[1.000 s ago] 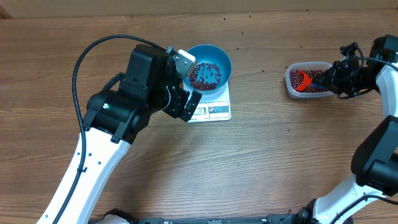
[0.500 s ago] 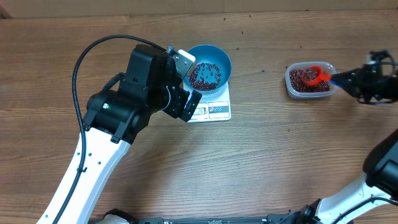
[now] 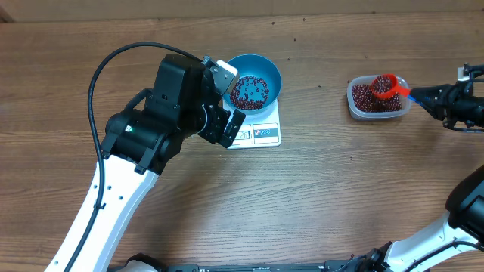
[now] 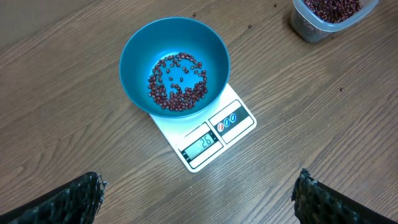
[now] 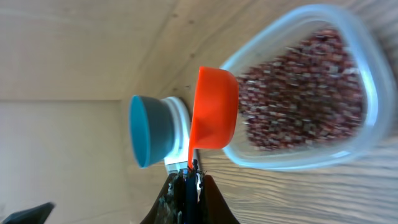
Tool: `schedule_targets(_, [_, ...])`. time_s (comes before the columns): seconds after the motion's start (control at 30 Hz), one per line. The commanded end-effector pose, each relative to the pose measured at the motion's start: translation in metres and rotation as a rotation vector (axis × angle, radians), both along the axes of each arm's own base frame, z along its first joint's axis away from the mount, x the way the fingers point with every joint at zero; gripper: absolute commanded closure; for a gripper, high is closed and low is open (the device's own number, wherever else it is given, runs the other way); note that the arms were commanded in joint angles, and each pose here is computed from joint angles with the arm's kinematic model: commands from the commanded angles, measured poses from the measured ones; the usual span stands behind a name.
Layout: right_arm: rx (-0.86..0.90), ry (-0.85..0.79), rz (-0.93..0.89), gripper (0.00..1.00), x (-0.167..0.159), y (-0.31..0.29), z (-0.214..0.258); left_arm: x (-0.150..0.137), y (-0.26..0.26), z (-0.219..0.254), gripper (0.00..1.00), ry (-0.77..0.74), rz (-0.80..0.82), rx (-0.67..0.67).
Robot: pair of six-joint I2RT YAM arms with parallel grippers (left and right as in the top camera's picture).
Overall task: Scoop item into bowl and weigh 150g on scale
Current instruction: 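Dip the red scoop into the beans with the right gripper, then carry the filled scoop over the teal bowl and tip beans in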
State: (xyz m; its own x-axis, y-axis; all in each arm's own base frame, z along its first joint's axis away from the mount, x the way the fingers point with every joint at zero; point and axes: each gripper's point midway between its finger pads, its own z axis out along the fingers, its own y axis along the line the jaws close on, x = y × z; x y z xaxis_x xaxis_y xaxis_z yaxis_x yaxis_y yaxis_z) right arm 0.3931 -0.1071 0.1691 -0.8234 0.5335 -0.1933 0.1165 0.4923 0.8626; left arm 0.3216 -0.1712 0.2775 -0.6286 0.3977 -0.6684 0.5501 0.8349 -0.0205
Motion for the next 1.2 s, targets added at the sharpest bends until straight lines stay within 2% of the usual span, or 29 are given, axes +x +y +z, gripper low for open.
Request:
schedule_targets(0.0, [0.067,-0.092,0.047,0.96,0.005,0.016,0.016,0.002,0.0,0.0,0.01,0.006,0.007,-0.011])
schedule_targets(0.4, [0.08,-0.078,0.223,0.96,0.013,0.088,0.019,0.002,0.0,0.001,0.01,0.006,0.007,-0.011])
schedule_targets(1.17, [0.007,-0.182,0.568,0.96,0.023,0.232,0.065,0.002,0.0,0.0,0.0,0.006,0.007,-0.011])
